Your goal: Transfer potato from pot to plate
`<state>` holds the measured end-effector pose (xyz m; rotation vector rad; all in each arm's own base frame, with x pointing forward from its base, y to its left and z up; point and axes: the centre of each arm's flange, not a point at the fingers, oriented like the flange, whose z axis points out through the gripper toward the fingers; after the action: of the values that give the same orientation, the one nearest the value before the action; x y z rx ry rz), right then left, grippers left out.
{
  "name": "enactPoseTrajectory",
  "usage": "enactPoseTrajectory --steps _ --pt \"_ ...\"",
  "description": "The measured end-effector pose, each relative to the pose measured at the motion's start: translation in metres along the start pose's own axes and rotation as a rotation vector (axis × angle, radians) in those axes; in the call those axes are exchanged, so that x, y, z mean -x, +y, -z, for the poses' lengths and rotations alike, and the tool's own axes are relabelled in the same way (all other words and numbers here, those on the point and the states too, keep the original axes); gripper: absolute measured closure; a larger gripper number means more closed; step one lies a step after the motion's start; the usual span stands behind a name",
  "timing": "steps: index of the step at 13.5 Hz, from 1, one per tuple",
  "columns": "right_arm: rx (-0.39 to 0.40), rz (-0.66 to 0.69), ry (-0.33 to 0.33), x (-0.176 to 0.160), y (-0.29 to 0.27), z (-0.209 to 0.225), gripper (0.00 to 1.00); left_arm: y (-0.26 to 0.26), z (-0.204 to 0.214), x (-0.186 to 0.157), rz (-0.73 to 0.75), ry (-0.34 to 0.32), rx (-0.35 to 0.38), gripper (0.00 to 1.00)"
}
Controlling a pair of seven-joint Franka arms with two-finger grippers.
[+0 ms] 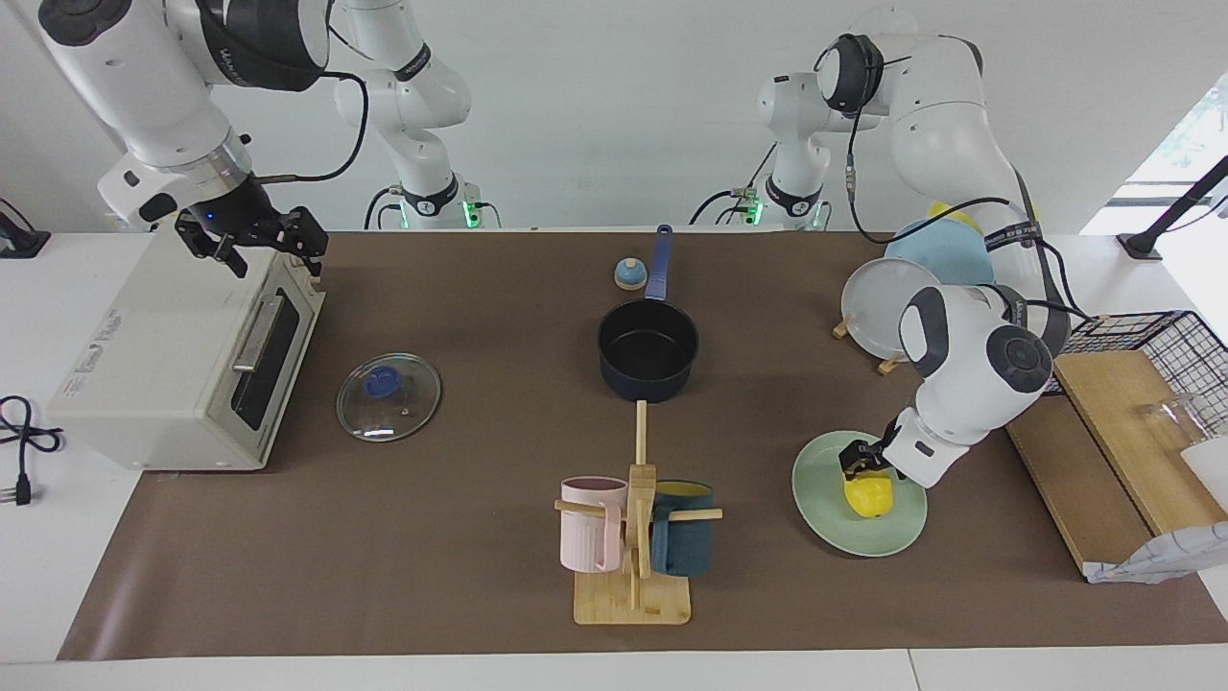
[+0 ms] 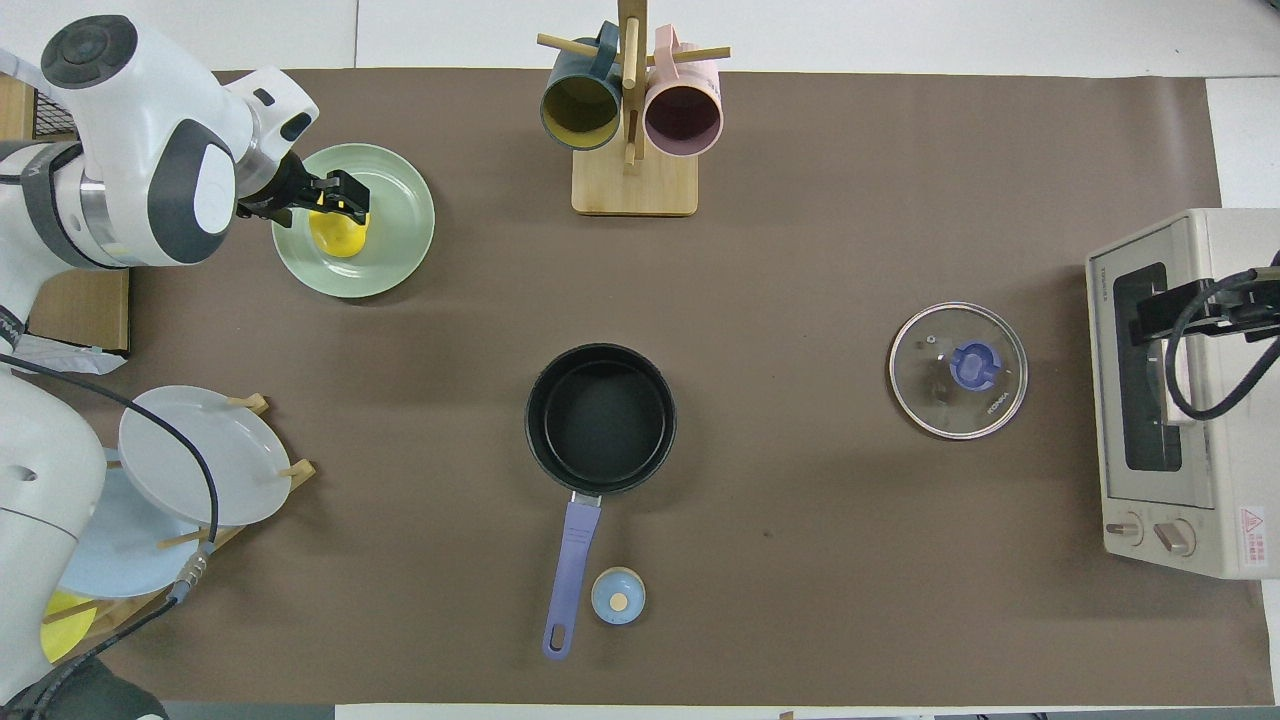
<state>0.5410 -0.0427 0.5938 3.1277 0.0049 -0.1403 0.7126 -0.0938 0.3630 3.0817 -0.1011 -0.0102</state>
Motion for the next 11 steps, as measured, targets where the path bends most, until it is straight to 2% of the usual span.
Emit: enactPoseTrajectory --steps 2,4,8,11 --pt "0.0 0.001 0.0 0.001 0.0 0.002 0.0 -0.008 0.049 0.007 0.011 0.038 0.0 0.0" --pt "0.0 -0.007 0.002 0.002 -0.002 0.003 0.0 -0.021 0.114 0.028 0.031 0.048 -0.003 0.0" --pt "0.001 -0.009 0.003 0.002 -0.006 0.003 0.0 -0.041 0.235 0.093 0.065 0.053 -0.01 0.0" --pt "0.001 -0.008 0.005 0.001 -0.008 0.004 0.0 -0.038 0.29 0.145 0.063 0.021 -0.008 0.0"
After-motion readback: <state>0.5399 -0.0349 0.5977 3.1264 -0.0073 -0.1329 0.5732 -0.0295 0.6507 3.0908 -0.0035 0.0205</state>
